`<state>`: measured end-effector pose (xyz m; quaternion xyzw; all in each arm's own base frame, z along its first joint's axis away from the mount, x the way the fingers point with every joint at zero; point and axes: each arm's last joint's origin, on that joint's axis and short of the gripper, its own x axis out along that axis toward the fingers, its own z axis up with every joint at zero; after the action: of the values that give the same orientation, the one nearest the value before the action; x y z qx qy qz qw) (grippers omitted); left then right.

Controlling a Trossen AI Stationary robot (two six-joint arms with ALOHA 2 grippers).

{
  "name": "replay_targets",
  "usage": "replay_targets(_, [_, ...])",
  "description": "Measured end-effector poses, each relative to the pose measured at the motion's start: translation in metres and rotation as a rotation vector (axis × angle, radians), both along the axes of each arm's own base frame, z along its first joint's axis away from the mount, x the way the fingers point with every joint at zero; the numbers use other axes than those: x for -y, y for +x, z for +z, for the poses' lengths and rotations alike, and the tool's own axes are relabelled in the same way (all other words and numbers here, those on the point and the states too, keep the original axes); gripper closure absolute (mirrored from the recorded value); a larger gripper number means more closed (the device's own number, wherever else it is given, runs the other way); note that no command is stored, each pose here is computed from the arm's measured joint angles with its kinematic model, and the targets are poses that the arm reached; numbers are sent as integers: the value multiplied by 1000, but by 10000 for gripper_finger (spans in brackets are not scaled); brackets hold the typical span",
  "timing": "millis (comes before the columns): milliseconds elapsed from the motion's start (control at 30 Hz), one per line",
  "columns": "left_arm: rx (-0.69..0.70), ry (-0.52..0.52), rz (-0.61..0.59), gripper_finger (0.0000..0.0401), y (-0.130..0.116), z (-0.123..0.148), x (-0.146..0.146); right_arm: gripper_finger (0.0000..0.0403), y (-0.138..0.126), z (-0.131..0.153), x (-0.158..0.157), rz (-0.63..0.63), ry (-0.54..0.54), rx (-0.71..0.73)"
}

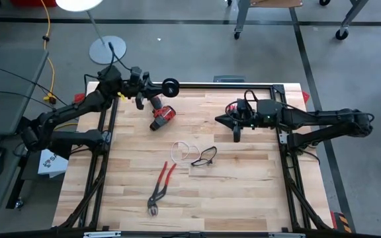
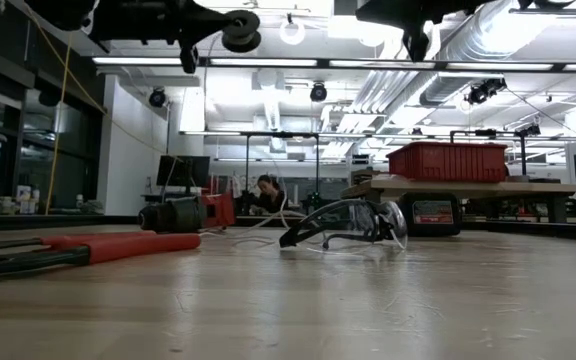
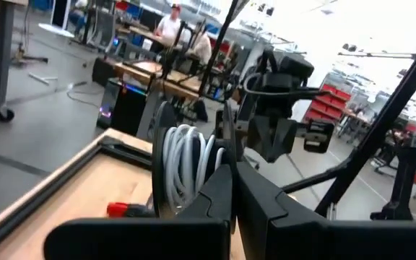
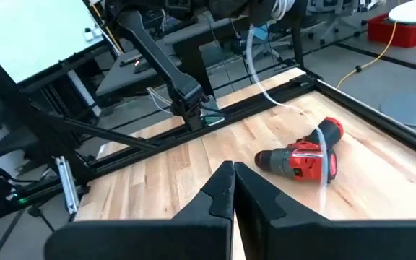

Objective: Coil cords
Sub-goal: Coil the white wire onto the black spool

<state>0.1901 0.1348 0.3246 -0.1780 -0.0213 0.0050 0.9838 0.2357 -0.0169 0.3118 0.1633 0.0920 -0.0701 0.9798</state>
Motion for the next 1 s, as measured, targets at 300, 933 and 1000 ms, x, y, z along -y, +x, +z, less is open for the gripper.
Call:
replay_targets(300, [110, -73, -16, 401, 1, 14, 4, 403, 1, 4, 0, -2, -43, 40])
replay_targets(933, [300, 96, 145, 401, 11, 95, 31, 403, 1, 49, -5, 32, -209, 269])
replay_targets(1000, [313, 106, 140, 401, 11, 100, 35, 403, 1, 56, -9, 51, -243, 286])
